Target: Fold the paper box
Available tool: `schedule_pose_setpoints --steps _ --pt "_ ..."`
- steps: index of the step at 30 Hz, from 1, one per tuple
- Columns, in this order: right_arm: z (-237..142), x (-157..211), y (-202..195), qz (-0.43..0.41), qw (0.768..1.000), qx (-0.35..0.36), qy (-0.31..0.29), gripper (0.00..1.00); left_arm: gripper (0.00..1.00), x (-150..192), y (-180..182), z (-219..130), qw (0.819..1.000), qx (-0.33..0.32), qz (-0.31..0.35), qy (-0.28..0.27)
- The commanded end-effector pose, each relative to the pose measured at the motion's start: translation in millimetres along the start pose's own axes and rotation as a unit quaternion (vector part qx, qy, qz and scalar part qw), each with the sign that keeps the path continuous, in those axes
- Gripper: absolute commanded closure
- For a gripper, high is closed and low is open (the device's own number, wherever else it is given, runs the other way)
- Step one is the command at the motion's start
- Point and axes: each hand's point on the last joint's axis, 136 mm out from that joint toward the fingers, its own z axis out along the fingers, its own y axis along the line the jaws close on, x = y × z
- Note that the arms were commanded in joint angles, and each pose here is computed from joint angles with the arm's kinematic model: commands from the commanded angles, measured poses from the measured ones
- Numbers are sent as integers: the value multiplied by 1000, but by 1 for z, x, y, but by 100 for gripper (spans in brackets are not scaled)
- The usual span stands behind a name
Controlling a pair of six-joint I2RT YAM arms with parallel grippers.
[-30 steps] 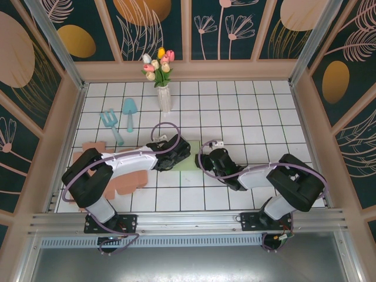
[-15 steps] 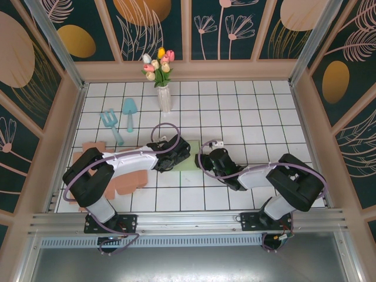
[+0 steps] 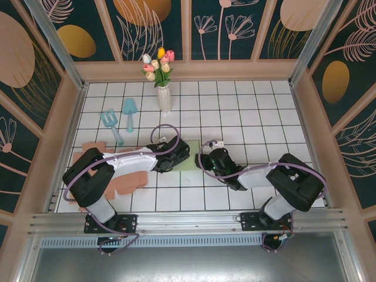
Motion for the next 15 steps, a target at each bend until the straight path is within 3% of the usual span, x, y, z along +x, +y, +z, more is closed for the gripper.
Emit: schedule_pose_setpoints --steps 1,15 --pt "-4 28 -18 -19 998 25 49 33 7 1 24 7 999 -36 -2 1" --pt "-26 10 2 -20 1000 -2 20 34 8 0 27 8 999 -38 -1 -1"
